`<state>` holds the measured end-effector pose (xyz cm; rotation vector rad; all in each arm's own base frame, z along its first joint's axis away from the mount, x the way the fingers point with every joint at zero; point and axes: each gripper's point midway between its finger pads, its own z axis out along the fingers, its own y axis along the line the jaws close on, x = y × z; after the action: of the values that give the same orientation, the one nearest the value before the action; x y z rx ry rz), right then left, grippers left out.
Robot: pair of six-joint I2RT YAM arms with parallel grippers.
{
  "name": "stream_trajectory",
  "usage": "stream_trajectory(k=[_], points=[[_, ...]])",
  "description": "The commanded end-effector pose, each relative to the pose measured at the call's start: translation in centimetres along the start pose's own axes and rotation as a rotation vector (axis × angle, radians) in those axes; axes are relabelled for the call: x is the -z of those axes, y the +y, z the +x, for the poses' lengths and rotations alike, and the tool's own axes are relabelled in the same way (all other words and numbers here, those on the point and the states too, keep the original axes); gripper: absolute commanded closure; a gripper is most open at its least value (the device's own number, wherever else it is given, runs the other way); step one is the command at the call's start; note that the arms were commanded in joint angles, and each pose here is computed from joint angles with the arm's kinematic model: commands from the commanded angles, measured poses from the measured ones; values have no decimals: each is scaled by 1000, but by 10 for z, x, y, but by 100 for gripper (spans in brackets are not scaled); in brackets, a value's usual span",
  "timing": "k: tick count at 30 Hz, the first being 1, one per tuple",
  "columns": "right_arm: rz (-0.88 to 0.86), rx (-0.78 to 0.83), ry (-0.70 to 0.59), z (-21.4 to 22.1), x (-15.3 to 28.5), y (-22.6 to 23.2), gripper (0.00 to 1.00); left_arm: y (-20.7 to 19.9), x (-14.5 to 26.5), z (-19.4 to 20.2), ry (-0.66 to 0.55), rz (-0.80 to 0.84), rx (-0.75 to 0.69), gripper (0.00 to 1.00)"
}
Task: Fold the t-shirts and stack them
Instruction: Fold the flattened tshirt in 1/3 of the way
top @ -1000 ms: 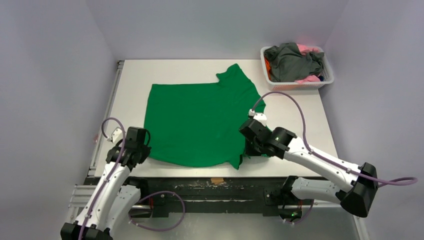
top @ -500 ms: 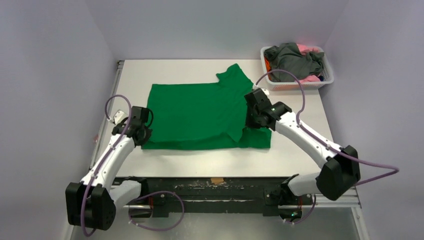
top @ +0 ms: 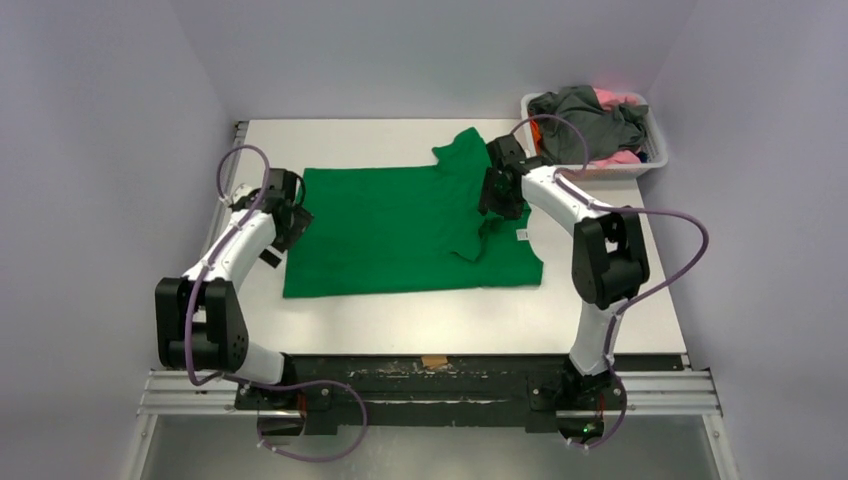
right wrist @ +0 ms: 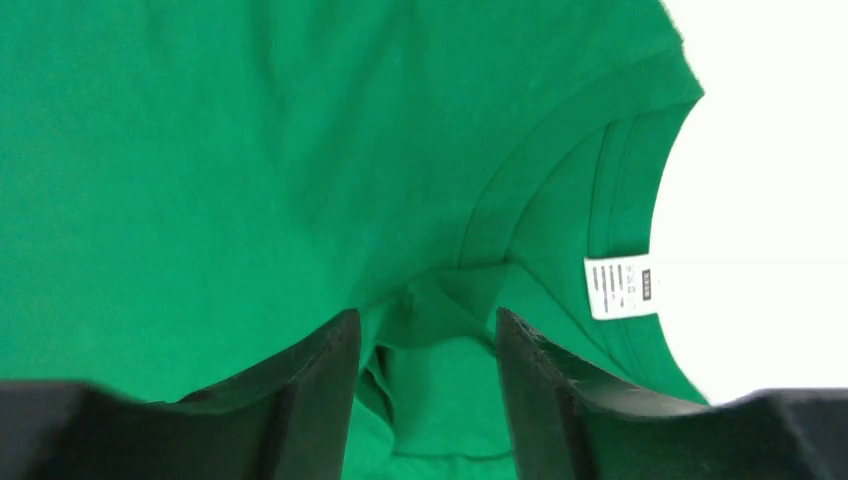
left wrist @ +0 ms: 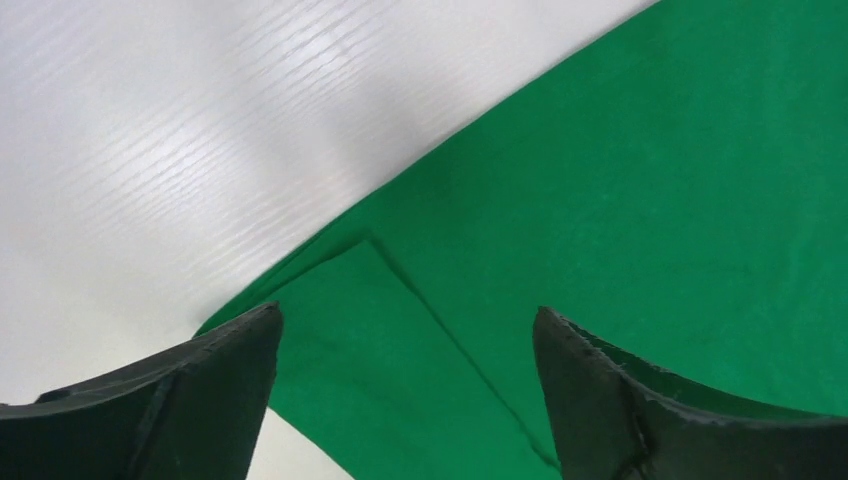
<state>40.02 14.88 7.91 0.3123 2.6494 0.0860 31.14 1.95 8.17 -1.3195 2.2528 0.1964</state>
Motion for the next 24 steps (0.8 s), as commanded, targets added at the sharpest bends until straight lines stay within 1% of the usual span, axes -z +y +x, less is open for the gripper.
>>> stream_trajectory(k=[1,2,3,5,6,7,8,9,12,14,16,19,24], points=[[-18,-26,-118,-38,23,6,27,-19,30,-32,-59,90,-3,1],[-34,-29,-131,-35,27,4,21,-19,34,-31,-57,114,-13,0],[-63,-32,-158,-34,38,4,20,-21,39,-30,-56,157,-24,0],[-111,-18,-166,-19,43,1,19,-24,42,-16,-18,235,-62,0],[-157,-9,-150,-6,43,3,19,-28,44,-7,9,289,-85,0],[-221,1,-116,12,41,9,18,-32,46,7,62,346,-110,0],[-291,13,-94,26,41,17,18,-33,45,15,82,375,-129,0],[-336,21,-63,42,39,21,17,-34,45,29,135,414,-156,0],[-373,59,-37,70,33,28,17,-21,38,52,201,419,-199,0],[-393,78,-20,79,28,36,17,-8,32,61,210,395,-208,0],[-409,89,-10,83,20,45,17,0,31,65,206,386,-206,0],[-423,104,-20,74,10,64,18,6,32,62,173,384,-197,0],[-400,117,-69,36,-9,98,20,10,38,55,137,383,-189,0]])
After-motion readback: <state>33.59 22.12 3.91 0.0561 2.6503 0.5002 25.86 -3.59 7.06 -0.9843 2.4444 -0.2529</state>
